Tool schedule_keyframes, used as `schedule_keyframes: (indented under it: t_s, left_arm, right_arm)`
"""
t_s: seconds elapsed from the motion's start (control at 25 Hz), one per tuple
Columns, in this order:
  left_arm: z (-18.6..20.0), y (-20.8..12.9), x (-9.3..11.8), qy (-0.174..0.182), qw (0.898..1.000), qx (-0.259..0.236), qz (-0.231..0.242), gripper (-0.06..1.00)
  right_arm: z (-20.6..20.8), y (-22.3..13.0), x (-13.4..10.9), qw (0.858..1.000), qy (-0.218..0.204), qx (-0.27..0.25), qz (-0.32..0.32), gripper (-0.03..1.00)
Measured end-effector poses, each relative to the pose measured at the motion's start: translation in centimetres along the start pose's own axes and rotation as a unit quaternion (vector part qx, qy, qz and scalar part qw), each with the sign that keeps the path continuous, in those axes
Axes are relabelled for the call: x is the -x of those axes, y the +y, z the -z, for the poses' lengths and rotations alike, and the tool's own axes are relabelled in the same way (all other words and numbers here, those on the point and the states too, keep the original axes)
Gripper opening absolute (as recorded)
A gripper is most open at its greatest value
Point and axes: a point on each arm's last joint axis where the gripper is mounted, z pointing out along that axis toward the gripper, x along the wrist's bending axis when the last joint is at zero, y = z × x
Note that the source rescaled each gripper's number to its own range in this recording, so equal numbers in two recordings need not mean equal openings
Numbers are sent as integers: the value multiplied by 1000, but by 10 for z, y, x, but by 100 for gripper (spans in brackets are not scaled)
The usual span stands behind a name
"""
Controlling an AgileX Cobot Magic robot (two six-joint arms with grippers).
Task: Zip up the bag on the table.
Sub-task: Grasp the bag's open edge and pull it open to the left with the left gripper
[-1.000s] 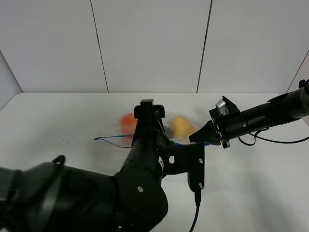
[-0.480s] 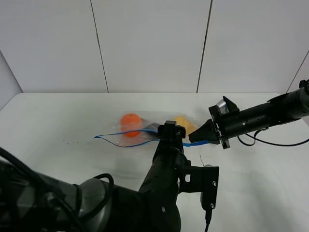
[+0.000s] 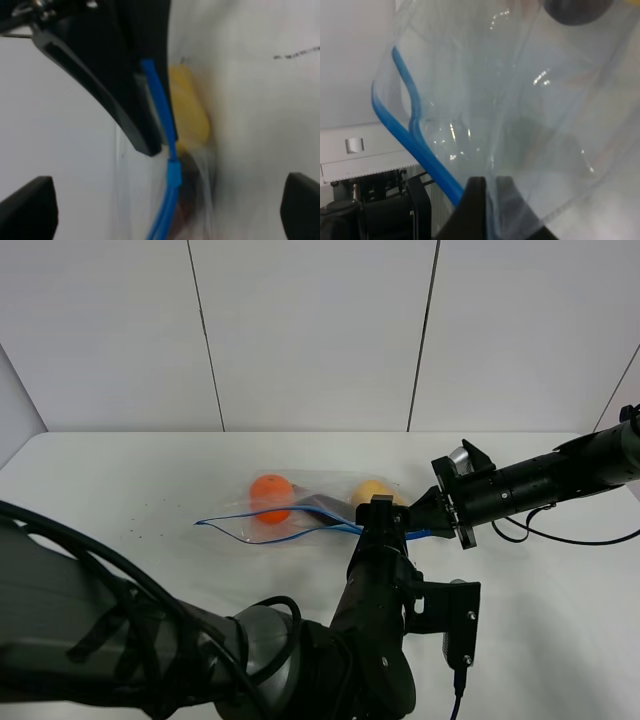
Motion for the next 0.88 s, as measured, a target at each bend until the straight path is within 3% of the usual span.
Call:
schedule_keyframes:
  t_s: [0.4,0.68,0.88]
  left_arm:
    - [-15,-18,-12,-3,1000,-20,19,88]
    - [-15,-15,-8,-23,1000,-4,15,84]
    - [-16,-8,-16,-13,1000,4,16,76]
  right_arm:
    - [0,-1,0,1000,-2,-3,1,0]
    - [0,-1,0,1000,-2,-3,1,0]
    - [0,-1,0,1000,-2,-3,1,0]
